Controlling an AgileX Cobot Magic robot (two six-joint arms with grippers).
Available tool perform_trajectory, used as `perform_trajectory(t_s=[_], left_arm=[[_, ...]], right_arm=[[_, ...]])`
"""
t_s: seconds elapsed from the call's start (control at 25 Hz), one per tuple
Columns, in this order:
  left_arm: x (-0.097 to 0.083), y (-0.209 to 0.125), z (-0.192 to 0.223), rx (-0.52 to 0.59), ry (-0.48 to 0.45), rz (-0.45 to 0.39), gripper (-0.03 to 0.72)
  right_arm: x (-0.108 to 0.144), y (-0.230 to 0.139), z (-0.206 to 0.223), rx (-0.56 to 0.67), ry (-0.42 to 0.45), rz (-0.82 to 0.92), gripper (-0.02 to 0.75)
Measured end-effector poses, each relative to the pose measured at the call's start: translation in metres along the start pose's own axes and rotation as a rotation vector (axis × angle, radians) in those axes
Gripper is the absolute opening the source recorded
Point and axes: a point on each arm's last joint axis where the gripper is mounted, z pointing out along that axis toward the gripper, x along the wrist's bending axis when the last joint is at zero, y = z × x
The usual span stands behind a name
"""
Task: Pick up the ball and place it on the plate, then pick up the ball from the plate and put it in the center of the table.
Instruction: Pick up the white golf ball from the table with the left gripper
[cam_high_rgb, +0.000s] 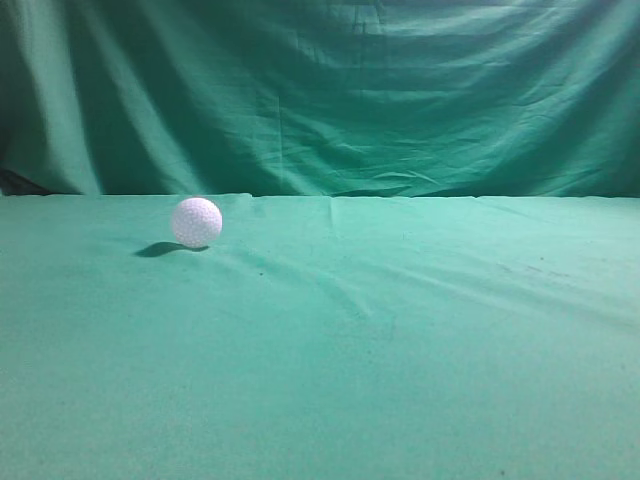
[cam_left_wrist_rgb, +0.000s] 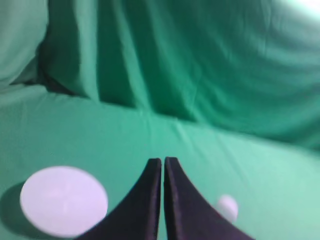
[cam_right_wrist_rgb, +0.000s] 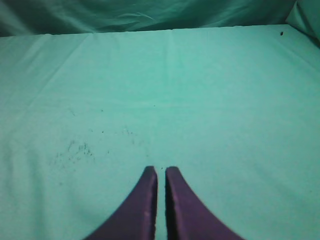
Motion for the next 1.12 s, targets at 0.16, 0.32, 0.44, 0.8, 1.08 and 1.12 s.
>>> perform_trajectory(t_s=[0.16,0.32,0.44,0.8,1.08,1.12], left_arm=[[0.000,0.010,-0.001,-0.068,0.008,-0.124,0.000],[-0.020,0.040,-0.005,-0.012,-0.081,-0.095,0.000],[-0.032,0.057,0.001,0.093,-0.113,-0.056,0.000],[-0.035,0.052,0.050,0.405,-0.061,0.017,0.000],[-0.049,0.059,0.087,0.656,-0.185,0.215,0.000],[-0.051,0.060,0.096,0.707,-0.215,0.246,0.000]], right_arm=[[0.000,0.000,0.000,0.000,0.000,0.000,0.066],[0.000,0.000,0.000,0.000,0.000,0.000,0.066],[0.000,0.000,0.000,0.000,0.000,0.000,0.066],[0.000,0.000,0.000,0.000,0.000,0.002,0.066],[0.000,0.000,0.000,0.000,0.000,0.002,0.066],[0.000,0.000,0.000,0.000,0.000,0.002,0.066]])
